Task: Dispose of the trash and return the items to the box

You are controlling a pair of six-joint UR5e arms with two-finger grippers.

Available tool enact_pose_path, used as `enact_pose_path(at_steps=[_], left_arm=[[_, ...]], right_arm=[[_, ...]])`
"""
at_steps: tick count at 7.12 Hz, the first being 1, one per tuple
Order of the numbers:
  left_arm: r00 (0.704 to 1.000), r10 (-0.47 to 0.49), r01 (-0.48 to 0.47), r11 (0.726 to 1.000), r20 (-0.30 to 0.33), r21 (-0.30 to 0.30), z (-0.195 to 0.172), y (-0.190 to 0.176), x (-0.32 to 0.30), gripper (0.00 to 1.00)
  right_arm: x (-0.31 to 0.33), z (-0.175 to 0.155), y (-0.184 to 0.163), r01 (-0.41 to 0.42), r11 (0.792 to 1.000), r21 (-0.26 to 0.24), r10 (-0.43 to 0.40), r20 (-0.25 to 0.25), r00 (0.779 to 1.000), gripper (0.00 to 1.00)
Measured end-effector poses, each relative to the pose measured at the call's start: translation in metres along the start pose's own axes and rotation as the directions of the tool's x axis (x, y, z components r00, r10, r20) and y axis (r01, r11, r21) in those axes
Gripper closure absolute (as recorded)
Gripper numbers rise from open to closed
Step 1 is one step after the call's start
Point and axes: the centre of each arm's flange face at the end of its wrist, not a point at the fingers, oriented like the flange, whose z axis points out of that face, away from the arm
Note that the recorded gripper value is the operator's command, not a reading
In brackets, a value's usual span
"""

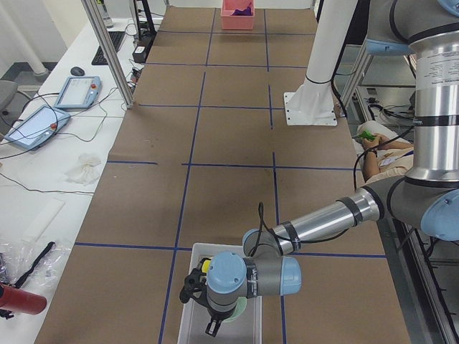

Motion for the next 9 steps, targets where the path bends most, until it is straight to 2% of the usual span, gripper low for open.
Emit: enact_pose_path(at_steps=[2, 5, 6, 7, 9], left_arm=[[1.000, -0.026, 0.026, 0.999, -0.014, 0.021, 0.021, 0.017, -0.006, 1.00], [0.998, -0.044, 0.045, 0.999, -0.051, 0.024, 0.034, 0.028, -0.006, 0.98], [0.998, -0.043, 0.044, 0.999, -0.054, 0.026, 0.035, 0.027, -0.006, 0.48], [0.998, -0.040, 0.042, 0.999, -0.054, 0.027, 0.035, 0.026, -0.006, 0.18], [0.998, -0.030, 0.031, 0.999, -0.047, 0.036, 0.033, 0.024, -0.006, 0.16]], right_arm=[[0.000, 0.000, 0.000, 0.001, 1.000, 0.000, -0.001, 0.000, 1.000, 0.00], [-0.001, 0.000, 0.000, 0.002, 1.000, 0.001, -0.002, -0.001, 1.000, 0.00], [-0.001, 0.000, 0.000, 0.003, 1.000, 0.001, -0.003, -0.001, 1.000, 0.00], [-0.001, -0.001, 0.000, 0.003, 1.000, 0.002, -0.003, -0.002, 1.000, 0.00], [-0.001, -0.001, -0.001, 0.004, 1.000, 0.004, -0.004, -0.008, 1.000, 0.00]])
